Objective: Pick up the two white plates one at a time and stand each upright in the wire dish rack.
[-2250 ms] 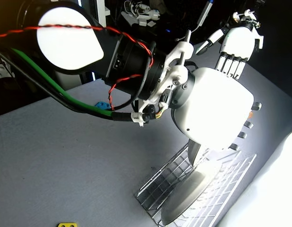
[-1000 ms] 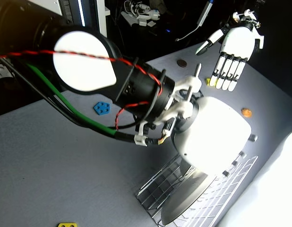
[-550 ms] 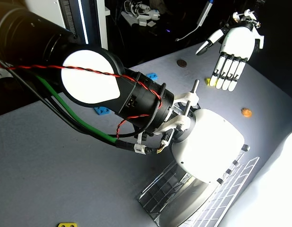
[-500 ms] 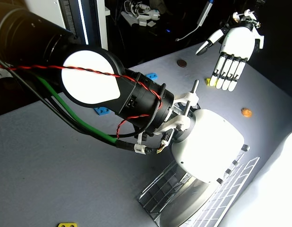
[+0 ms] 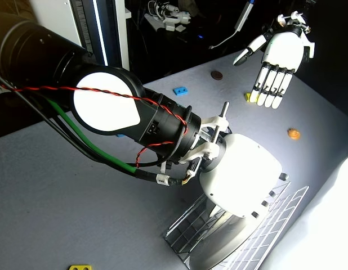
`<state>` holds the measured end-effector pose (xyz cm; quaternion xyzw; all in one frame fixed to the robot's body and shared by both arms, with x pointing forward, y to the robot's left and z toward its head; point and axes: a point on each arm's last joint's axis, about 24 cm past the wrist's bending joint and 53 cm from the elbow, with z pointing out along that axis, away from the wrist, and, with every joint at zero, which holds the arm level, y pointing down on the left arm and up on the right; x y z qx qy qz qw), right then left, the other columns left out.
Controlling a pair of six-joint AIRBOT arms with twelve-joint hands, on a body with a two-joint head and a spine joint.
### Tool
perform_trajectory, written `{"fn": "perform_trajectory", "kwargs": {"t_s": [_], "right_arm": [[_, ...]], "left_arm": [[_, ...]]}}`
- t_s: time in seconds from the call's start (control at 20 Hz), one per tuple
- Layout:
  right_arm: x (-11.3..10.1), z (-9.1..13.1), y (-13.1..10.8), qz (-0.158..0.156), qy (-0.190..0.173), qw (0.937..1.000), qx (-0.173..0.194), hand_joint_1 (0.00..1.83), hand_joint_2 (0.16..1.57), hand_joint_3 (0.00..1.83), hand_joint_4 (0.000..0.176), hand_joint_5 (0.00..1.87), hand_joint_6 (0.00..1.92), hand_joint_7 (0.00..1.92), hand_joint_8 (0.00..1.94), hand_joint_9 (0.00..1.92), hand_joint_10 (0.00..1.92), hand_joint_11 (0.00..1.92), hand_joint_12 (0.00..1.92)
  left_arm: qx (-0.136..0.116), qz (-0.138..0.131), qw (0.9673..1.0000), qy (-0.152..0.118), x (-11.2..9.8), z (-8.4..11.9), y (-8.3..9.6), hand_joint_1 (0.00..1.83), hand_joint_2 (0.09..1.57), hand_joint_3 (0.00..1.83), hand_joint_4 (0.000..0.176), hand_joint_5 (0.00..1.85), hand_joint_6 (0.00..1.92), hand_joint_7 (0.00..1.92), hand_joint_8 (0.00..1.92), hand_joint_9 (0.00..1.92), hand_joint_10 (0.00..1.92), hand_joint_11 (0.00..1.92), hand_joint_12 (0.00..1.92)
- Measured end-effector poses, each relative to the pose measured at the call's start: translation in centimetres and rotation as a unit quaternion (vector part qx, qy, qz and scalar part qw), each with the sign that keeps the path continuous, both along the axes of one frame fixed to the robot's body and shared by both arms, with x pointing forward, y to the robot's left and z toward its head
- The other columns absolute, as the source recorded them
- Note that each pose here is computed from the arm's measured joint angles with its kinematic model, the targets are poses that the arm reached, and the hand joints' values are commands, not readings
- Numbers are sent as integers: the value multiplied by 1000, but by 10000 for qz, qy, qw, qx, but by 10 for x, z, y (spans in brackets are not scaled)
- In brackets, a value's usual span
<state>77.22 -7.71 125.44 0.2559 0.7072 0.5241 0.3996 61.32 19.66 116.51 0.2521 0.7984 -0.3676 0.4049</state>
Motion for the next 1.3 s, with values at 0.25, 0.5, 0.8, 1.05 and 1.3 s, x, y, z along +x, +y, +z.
{"fn": "perform_trajectory", "kwargs": {"t_s": [0.25,0.5,0.8,1.05,1.3], "right_arm": [[0,0,2,19,-25,10000,-34,1245,1141,0,0,883,1169,965,974,853,667,738,944],[0,1,2,28,-53,10000,-56,1216,1135,0,6,870,1165,1011,932,1047,74,705,977],[-2,5,4,92,-123,9999,-7,1346,1027,0,0,885,130,1001,58,1010,13,599,1043],[-2,7,6,124,-161,9998,26,1310,1015,0,0,846,21,964,1,970,0,531,1084],[-3,11,7,150,-201,9997,57,1242,993,0,0,786,0,892,0,912,0,430,1143]], "left_arm": [[-2,-3,10000,3,0,0,0,0,1078,0,0,26,4,18,3,0,0,0,0],[-3,-14,10000,6,-1,0,-1,0,1085,3,0,26,2,26,4,0,0,0,0],[65,-67,10000,-2,-3,-3,-2,0,1081,0,0,24,4,24,2,0,0,0,0],[107,-147,9998,-47,-5,-3,-6,0,1080,0,0,21,1,26,2,0,0,0,0],[161,-368,9992,-58,-13,-5,-15,0,1080,0,0,15,3,12,2,0,0,0,0]]}}
